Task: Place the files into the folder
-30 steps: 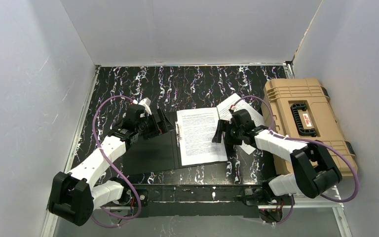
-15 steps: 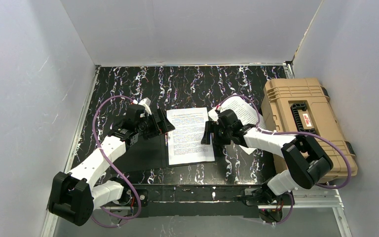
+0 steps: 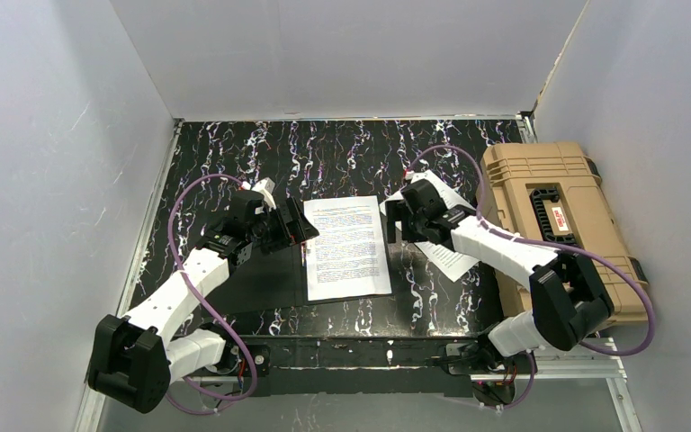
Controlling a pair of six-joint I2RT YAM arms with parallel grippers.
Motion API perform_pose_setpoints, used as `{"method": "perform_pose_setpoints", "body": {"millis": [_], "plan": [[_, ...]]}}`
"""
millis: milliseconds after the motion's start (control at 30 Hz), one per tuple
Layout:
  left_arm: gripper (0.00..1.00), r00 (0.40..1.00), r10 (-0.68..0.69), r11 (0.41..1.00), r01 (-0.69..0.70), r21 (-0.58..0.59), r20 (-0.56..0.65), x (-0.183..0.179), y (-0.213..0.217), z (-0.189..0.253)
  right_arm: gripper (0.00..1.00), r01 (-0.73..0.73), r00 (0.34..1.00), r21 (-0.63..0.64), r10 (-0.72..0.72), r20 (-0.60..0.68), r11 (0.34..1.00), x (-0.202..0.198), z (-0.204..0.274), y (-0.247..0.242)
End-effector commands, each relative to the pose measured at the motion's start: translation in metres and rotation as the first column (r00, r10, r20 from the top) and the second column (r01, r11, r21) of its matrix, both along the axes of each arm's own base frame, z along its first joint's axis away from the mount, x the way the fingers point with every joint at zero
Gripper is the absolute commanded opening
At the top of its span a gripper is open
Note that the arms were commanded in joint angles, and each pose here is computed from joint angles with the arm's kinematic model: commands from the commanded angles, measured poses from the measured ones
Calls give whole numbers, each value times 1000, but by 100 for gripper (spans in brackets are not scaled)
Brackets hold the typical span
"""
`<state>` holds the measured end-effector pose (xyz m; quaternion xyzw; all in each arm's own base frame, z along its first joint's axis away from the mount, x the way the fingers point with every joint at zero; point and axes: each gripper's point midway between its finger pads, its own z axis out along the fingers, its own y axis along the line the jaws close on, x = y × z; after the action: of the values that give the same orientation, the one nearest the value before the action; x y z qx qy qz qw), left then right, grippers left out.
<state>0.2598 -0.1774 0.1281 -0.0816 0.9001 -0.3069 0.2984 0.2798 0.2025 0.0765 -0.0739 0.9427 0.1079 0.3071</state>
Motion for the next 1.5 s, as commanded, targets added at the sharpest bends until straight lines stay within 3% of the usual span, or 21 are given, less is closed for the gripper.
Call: {"method": "perform_pose_setpoints", "body": {"millis": [0, 633, 900, 1300, 1467], "plan": [[98, 1000, -15, 1000, 15, -10, 15, -5, -1, 5, 94, 54, 997, -107, -49, 51, 993, 22, 7, -28], [98, 1000, -20, 1000, 20, -9, 0, -4, -2, 0, 97, 116, 993, -131, -118, -8, 985, 60, -39, -39], [98, 1000, -23, 1000, 23, -8, -2, -3, -3, 0, 90, 123, 991, -182, -131, -33, 976, 62, -56, -54], [98, 1000, -24, 1000, 24, -8, -4, -3, -3, 0, 57, 94, 986, -263, -126, -107, 960, 45, -88, -68], [98, 1000, -23, 1000, 23, -8, -4, -3, -3, 0, 30, 91, 986, -265, -125, -112, 960, 44, -89, -68]]}}
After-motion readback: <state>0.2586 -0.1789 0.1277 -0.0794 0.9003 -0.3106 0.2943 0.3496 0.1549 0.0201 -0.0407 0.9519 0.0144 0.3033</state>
